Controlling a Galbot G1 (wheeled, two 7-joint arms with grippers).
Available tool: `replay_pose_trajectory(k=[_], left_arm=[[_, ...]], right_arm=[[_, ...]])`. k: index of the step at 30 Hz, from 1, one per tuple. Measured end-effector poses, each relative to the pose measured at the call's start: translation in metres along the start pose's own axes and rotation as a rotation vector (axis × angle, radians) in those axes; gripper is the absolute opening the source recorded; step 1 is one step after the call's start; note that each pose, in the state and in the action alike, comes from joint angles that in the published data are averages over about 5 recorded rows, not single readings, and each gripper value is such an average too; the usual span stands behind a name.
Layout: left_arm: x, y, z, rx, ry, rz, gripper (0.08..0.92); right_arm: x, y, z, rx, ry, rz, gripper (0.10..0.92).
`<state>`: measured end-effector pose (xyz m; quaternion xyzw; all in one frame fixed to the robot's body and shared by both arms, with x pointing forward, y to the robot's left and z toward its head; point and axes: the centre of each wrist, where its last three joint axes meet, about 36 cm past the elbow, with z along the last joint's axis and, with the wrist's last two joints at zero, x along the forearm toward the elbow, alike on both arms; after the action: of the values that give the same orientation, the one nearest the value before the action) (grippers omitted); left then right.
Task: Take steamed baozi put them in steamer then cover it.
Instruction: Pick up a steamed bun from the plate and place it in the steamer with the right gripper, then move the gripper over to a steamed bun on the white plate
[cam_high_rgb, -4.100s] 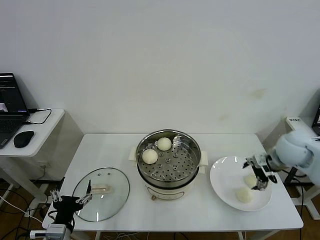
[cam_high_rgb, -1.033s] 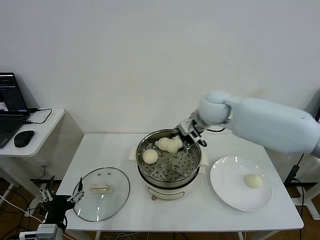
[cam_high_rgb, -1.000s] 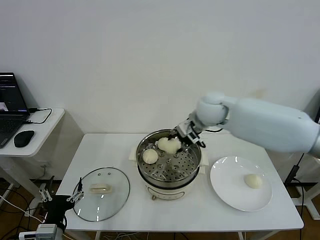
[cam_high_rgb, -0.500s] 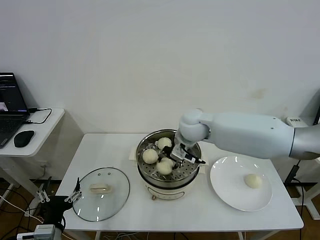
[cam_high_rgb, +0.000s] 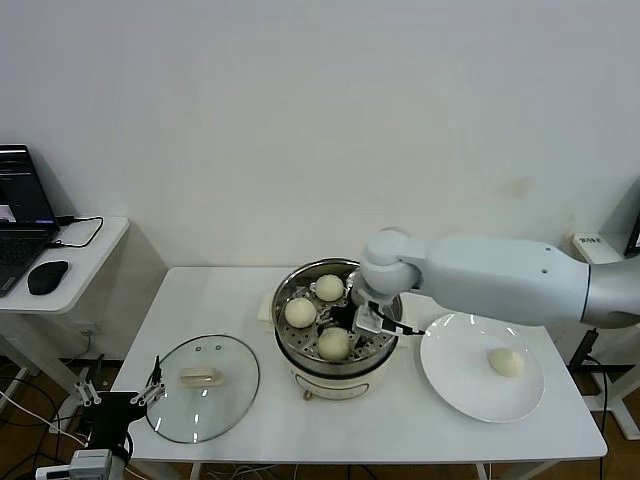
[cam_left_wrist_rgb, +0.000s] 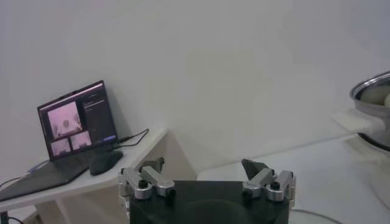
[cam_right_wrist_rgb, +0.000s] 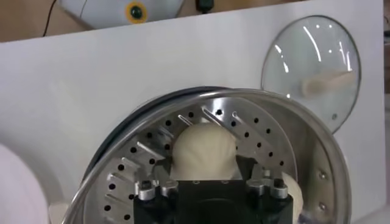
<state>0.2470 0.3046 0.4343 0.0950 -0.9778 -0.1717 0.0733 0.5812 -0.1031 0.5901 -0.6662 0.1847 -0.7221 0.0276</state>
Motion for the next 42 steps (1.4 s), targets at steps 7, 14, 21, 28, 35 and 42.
replay_pose_trajectory(k=[7,14,21,28,35,42], left_arm=[[-0.002,0.002,0.0,-0.01,-0.006,0.002,0.823],[-0.005,0.002,-0.003,-0.016,-0.019,0.012,0.823],[-0.007,0.0,-0.002,-0.019,-0.022,0.03,0.823],[-0.009,-0.003,-0.001,-0.023,-0.022,0.044,0.823],[-0.009,-0.005,0.0,-0.028,-0.021,0.052,0.823],[-0.007,-0.006,0.002,-0.03,-0.01,0.054,0.823]], right_arm=[[0.034,0.004,0.016,-0.069,0.055,0.071,0.823],[0.074,0.028,0.029,-0.302,0.119,0.145,0.823],[0.1,0.092,0.039,-0.651,0.174,0.165,0.823],[0.104,0.174,0.048,-0.902,0.233,0.139,0.823],[0.083,0.248,0.05,-1.061,0.287,0.09,0.823],[0.059,0.306,0.051,-1.153,0.34,0.031,0.823]])
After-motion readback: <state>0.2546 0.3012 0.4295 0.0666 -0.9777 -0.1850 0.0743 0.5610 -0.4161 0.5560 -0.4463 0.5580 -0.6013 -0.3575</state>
